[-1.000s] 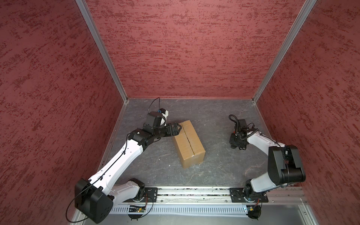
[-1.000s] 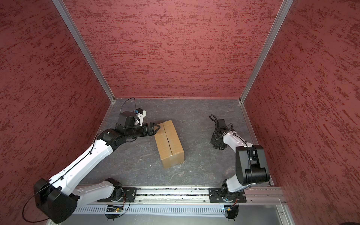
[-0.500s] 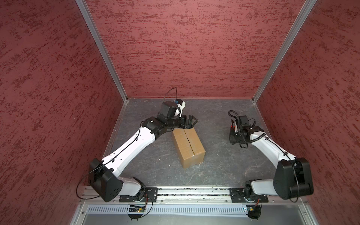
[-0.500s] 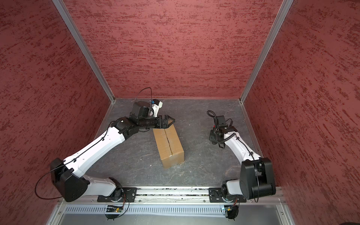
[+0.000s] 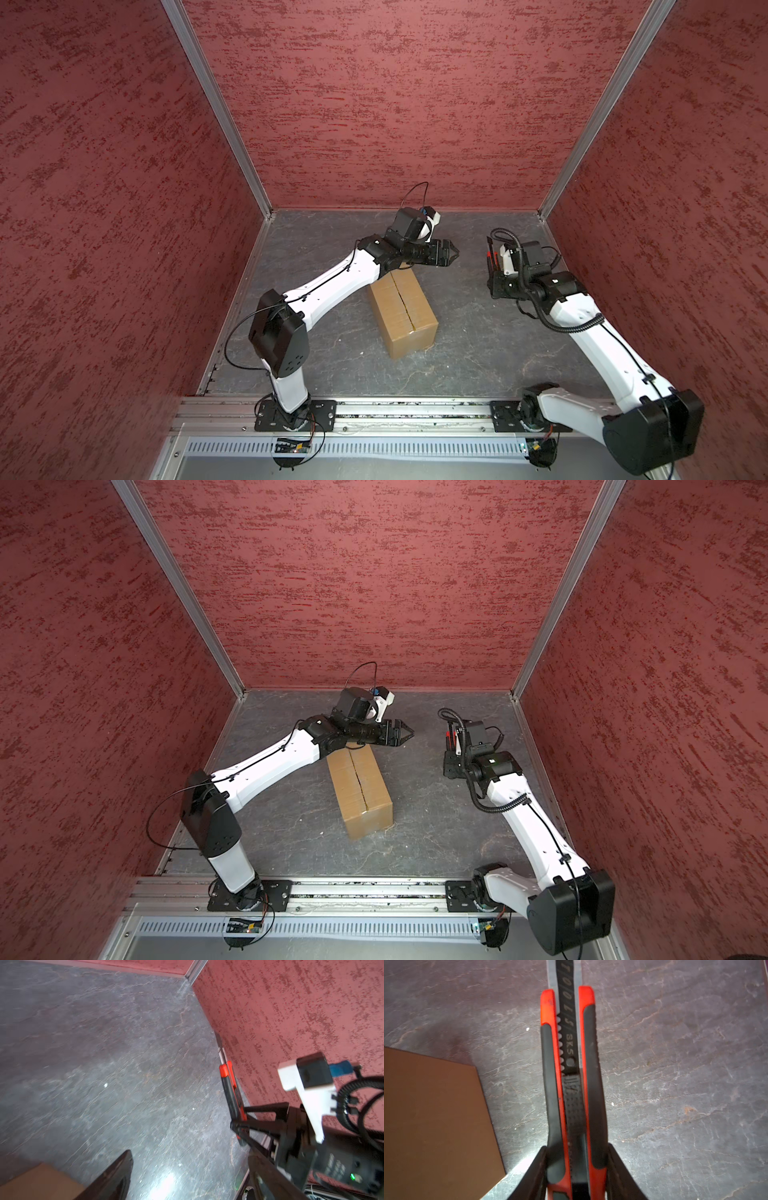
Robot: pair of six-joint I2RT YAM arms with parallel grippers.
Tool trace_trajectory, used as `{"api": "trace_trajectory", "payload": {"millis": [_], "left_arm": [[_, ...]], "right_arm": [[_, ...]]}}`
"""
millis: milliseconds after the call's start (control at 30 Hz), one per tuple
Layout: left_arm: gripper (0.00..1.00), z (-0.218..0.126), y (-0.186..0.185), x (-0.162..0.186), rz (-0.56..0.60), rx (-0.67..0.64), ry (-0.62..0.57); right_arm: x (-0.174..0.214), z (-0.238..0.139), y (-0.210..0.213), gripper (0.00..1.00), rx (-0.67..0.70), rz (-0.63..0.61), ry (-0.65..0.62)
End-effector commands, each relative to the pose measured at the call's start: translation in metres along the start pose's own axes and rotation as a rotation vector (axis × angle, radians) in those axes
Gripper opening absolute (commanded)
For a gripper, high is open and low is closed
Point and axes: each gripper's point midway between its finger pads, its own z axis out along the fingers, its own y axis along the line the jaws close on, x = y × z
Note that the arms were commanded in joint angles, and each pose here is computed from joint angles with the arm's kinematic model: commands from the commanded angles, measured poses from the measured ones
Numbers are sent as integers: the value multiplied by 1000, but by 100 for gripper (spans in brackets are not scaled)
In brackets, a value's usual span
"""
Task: Unpack the express box
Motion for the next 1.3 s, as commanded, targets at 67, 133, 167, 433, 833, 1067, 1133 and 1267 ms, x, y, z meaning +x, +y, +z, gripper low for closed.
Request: {"api": "trace_trajectory", "payload": {"millis": [67,133,167,433,833,1067,1133,1267], "left_arm": [[84,14,-20,-16,-26,103,-42],[82,17,-24,-18,-40,130,-55],[82,19,-26,-18,-46,141,-61],[80,38,-25,-12,-118,184,-68],[70,61,-29,-12,-201,242,-81],[62,68,-32,-15,-218,262,-83],[60,70,-34,-15,-220,268,-81],[56,73,-34,-14,-227,273,-80]], "right_arm": [[-9,-22,21,7,-60,-59,-30],[-11,-25,28,7,-79,-72,-37],[-12,-26,31,7,-88,-76,-39],[-21,-34,49,7,-127,-102,-53],[-27,-35,69,6,-153,-135,-59],[-28,-33,75,6,-166,-139,-60],[-28,-32,76,6,-170,-138,-60],[-29,-31,81,6,-182,-140,-66]]}}
